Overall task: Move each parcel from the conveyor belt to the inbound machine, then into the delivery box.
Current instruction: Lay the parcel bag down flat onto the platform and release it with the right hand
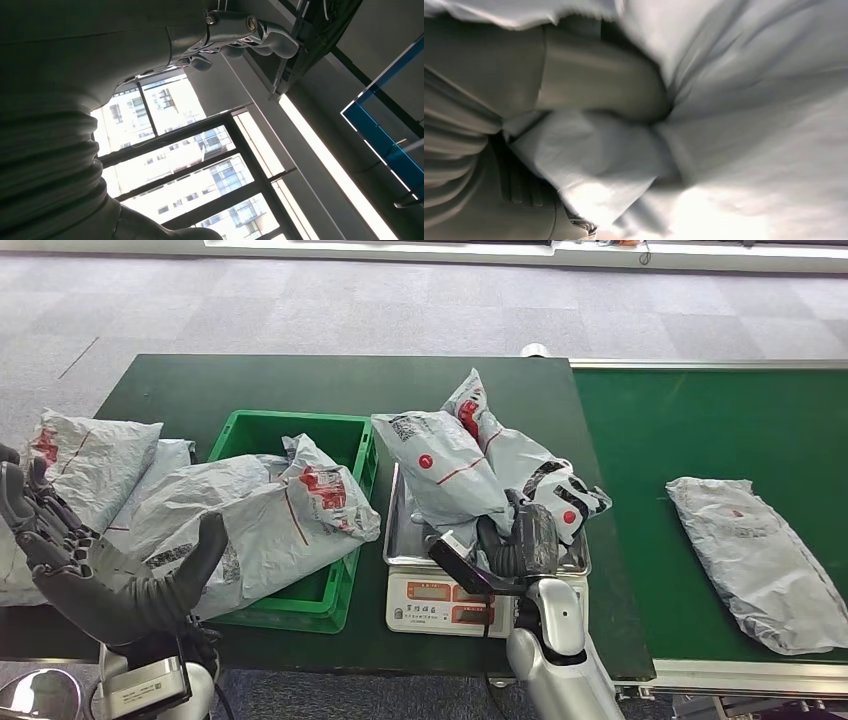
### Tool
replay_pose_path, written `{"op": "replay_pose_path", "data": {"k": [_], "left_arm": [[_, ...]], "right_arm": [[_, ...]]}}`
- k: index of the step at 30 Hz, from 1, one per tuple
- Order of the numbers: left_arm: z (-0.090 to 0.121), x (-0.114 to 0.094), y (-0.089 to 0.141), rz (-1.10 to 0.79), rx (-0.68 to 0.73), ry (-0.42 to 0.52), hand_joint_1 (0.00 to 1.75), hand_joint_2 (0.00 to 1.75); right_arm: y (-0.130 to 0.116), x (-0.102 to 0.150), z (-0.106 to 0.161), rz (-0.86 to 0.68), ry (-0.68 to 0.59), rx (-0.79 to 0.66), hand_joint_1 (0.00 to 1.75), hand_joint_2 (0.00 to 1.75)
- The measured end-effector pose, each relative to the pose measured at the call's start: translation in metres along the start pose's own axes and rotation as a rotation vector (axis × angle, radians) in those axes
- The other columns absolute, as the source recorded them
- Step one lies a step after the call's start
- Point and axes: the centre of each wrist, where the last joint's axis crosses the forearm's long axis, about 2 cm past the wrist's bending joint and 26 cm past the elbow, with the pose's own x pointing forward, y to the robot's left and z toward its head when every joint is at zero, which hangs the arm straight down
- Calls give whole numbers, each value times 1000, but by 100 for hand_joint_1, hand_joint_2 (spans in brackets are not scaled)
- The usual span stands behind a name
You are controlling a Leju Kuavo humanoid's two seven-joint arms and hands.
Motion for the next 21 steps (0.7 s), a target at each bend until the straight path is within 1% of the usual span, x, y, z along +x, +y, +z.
{"op": "replay_pose_path", "data": {"k": [4, 7, 11, 17, 21], "left_arm": [[-1, -2, -2, -1, -1, 5, 0, 175], [-1, -2, -2, -1, -5, 8, 0, 175], [0, -2, -3, -2, -8, 10, 0, 175], [2, -4, -4, -10, -9, 30, 0, 175], [3, -4, -4, -12, -14, 38, 0, 175]], "right_arm": [[18, 5, 1, -8, -25, 73, 0, 175], [25, 8, 1, -9, -33, 102, 0, 175], [29, 8, 1, -2, -38, 125, 0, 0], [31, 7, 1, -24, -42, 141, 0, 0], [29, 8, 1, -73, -94, 71, 0, 0]]}}
